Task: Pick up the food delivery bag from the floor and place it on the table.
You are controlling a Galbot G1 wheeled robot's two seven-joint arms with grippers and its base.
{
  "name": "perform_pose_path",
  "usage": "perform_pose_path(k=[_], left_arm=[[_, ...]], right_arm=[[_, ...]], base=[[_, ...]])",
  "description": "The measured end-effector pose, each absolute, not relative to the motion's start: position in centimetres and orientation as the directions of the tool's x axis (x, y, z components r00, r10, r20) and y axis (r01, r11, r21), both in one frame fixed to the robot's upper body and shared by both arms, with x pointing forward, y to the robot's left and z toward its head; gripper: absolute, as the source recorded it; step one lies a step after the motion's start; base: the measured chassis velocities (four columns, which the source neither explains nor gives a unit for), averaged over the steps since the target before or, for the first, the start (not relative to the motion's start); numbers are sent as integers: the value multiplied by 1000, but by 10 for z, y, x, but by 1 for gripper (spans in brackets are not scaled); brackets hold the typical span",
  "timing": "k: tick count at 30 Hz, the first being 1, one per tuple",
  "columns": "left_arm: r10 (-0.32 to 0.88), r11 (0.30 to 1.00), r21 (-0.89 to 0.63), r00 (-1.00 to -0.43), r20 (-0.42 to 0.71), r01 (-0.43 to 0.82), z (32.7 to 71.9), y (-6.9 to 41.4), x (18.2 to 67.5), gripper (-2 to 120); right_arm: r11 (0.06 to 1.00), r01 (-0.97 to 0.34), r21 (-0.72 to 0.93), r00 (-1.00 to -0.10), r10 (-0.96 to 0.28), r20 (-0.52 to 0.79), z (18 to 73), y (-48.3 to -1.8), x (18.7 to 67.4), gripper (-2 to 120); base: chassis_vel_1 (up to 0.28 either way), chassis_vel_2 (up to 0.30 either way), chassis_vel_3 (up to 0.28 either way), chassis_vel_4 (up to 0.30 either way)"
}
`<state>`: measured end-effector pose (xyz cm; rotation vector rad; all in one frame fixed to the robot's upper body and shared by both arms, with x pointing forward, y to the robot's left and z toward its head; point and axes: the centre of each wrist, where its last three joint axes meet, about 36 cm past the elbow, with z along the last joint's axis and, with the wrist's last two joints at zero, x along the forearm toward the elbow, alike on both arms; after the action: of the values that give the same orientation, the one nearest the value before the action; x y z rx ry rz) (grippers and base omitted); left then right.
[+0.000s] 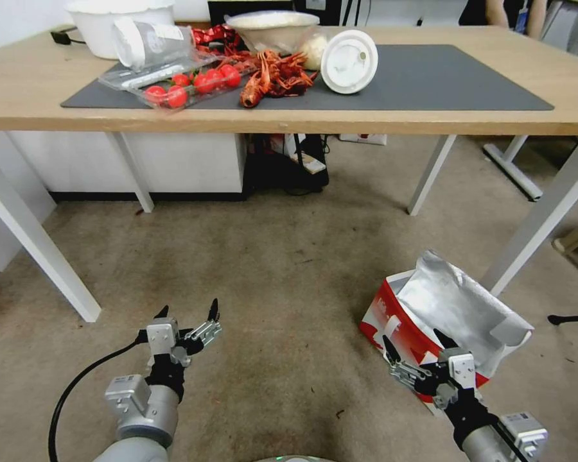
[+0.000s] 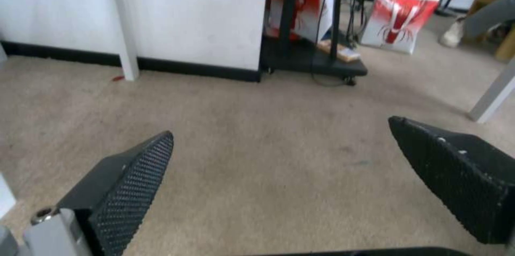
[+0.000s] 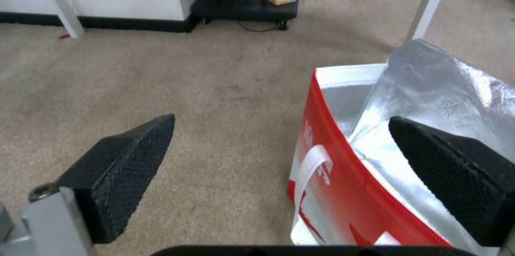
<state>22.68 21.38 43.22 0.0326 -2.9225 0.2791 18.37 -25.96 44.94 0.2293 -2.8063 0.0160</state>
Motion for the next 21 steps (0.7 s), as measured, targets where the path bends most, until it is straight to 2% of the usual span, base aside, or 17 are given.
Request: perform_pose_path(k=[11,16,18,19,21], left_arm=[[8,982,-188,-981,191,-29,428,215,228,100],[10,984,-177,-982,190,-24,428,215,228,100],[4,984,-173,-982,189,-29,427,213,227,100],[4,984,-173,-982,189,-29,427,213,227,100],[-4,986,-166,-982,189,-36,427,212,227,100]], right_arm=[[973,-230,-38,-922,-205,328,450,-281,203,100],[954,-297,-47,-897,-262,357,437,-314,231,100],[936,-343,-73,-887,-298,352,424,-352,266,100],[936,-343,-73,-887,-298,352,424,-352,266,100],[916,-392,-84,-880,-347,325,422,-376,298,100]], base=[[0,0,0,0],[0,0,0,0],[0,0,0,0],[0,0,0,0],[0,0,0,0]])
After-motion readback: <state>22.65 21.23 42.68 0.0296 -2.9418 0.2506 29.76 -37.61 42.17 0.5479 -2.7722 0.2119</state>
